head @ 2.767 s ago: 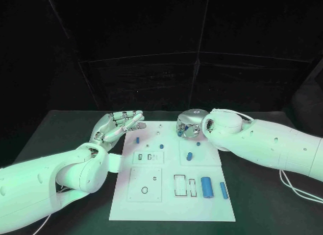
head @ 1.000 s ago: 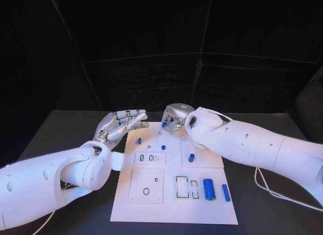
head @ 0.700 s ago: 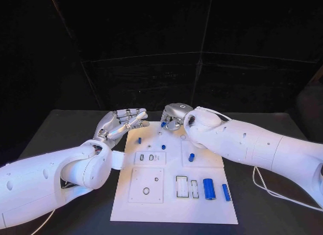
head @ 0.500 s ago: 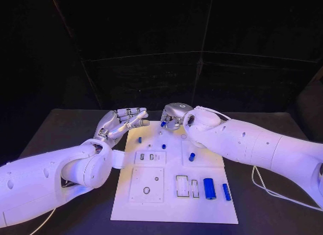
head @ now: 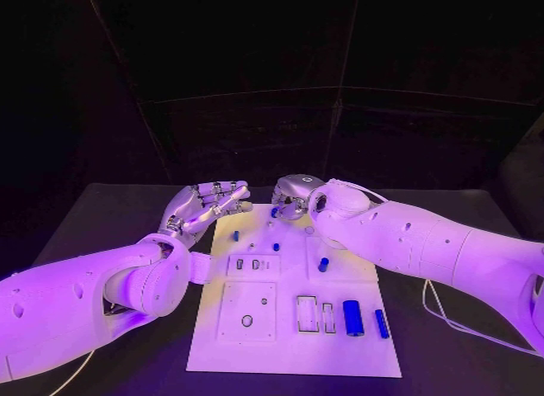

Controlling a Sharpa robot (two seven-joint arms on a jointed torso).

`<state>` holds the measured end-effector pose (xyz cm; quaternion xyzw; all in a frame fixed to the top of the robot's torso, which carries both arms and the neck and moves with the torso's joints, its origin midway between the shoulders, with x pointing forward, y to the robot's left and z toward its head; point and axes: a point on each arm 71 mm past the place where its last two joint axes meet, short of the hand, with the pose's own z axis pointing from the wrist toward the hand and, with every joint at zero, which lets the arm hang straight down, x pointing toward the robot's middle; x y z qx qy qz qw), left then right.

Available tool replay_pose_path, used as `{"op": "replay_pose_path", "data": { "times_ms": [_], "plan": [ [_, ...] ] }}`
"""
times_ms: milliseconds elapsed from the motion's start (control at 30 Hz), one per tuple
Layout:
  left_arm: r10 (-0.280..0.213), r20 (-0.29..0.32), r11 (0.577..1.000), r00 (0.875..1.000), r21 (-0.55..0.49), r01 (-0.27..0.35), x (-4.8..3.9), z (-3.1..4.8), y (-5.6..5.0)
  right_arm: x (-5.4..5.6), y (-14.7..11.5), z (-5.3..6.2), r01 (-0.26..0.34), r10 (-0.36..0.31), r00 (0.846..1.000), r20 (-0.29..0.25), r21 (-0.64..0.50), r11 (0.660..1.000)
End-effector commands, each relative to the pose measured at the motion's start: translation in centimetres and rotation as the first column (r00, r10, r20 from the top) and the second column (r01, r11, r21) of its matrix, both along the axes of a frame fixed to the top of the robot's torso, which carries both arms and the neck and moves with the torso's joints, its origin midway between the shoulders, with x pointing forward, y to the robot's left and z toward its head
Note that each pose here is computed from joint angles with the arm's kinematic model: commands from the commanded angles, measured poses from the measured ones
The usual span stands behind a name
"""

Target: Assemble the parts on the task board

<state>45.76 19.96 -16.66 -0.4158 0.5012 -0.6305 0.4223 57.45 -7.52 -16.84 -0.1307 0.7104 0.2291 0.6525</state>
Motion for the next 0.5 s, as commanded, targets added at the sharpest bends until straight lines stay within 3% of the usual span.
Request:
{"op": "replay_pose_path", "data": {
  "times_ms": [33,267,500],
  "plan": [
    [-0.010,0.010,1.000,1.000,0.000,0.010,-0.01,0.19,-0.1,-0.1,0.2,0.1,-0.012,0.012,1.000,-0.006,-0.004,1.000],
    [-0.008,0.007,1.000,1.000,0.001,0.008,-0.02,0.19,0.0,-0.7,-0.2,0.5,-0.022,0.022,1.000,0.015,0.036,0.999],
    [-0.004,0.004,1.000,1.000,0.003,0.004,-0.16,0.23,0.4,-1.9,-3.4,1.3,0.004,-0.007,1.000,0.026,0.122,0.992]
  ]
}}
